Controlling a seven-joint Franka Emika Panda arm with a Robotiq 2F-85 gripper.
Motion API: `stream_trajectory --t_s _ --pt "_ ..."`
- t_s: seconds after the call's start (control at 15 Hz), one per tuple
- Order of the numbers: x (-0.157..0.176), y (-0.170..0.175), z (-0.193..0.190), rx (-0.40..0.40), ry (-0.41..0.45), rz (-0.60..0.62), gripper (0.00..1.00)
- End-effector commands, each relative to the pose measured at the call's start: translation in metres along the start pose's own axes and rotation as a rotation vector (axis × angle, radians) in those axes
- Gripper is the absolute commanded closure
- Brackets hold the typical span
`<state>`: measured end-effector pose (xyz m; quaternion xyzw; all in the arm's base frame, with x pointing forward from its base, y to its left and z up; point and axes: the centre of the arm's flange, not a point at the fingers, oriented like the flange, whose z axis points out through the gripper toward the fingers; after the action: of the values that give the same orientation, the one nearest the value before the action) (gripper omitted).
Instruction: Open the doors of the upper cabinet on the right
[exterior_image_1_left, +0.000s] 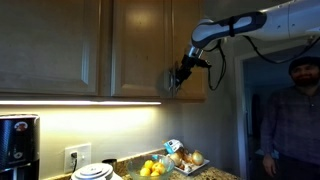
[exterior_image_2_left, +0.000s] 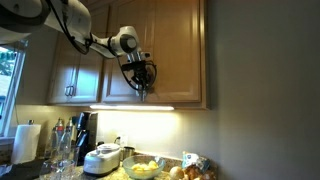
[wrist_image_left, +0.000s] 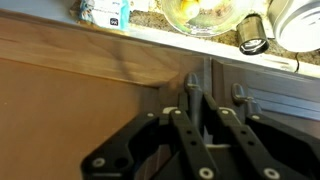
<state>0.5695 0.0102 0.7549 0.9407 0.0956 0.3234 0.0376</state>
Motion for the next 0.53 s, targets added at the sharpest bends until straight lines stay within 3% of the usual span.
stream_trajectory --t_s 0.0,0.47 --pt "-0.037 0.001 -0.034 -0.022 0.023 -0.088 0.93" --pt "-0.114 0.034 -0.082 -0.085 -0.015 -0.092 0.93"
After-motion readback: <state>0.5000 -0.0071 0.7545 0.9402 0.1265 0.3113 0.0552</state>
